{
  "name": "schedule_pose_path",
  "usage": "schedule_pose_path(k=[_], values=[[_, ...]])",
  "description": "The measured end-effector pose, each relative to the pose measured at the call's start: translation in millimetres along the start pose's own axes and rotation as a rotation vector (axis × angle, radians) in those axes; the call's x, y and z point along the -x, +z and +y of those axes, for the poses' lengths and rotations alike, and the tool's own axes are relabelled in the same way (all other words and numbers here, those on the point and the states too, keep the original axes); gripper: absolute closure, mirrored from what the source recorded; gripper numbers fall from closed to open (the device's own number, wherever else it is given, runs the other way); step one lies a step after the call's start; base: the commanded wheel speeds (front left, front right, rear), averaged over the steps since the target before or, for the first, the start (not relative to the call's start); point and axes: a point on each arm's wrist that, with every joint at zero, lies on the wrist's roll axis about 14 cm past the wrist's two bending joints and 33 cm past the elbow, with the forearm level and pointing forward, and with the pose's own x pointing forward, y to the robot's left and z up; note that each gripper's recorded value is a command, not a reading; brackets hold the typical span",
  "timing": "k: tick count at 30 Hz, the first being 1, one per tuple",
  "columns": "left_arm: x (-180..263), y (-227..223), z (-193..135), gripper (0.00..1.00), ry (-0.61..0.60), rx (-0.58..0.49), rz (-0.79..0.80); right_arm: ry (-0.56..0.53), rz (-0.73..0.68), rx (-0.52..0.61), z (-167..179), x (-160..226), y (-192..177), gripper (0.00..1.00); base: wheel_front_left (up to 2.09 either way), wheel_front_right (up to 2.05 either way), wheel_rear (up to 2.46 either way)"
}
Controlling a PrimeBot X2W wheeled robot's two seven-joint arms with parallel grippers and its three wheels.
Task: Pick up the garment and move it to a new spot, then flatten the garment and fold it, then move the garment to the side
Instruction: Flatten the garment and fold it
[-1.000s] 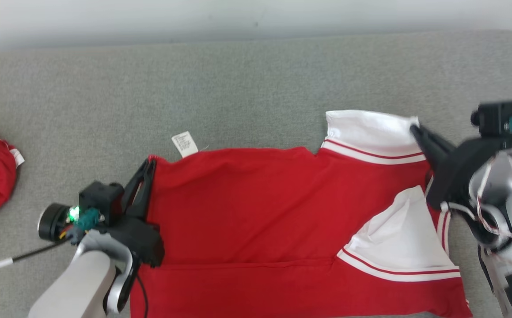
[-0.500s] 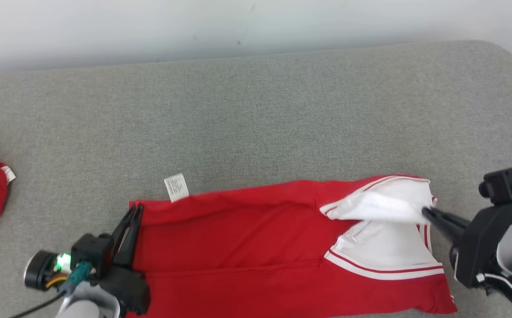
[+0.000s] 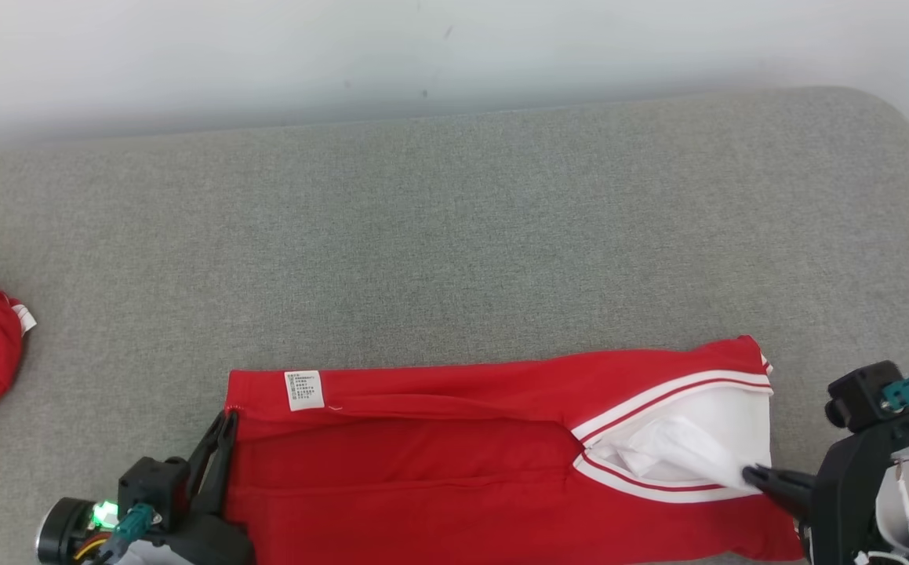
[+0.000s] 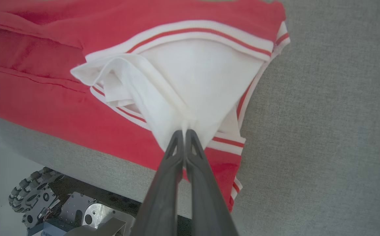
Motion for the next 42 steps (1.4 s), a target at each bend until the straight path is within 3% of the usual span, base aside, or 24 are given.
schedule_pose_path(k=[9,10,11,21,34,42], values=[[14,-14,-1,1.00,0.031,0.024,0.029,0.001,0.060,-0.007,4,0,-23,1.00,0.00,0.00,0.00],[16,-16,-1,0.85,0.035,0.031,0.033,-0.005,0.059,-0.014,2,1,-24,0.96,0.00,0.00,0.00],[18,-18,-1,0.00,0.040,0.038,0.037,-0.012,0.045,-0.019,1,1,-23,0.00,0.00,0.00,0.00],[39,1,15,0.00,0.139,0.085,-0.042,-0.030,-0.043,-0.066,0,9,-23,0.00,0.00,0.00,0.00],[100,87,17,0.00,0.200,0.229,-0.402,-0.093,-0.584,-0.288,-4,52,18,0.00,0.00,0.00,0.00],[130,87,23,0.00,0.236,0.273,-0.448,-0.177,-0.891,-0.272,-7,76,43,0.00,0.00,0.00,0.00]])
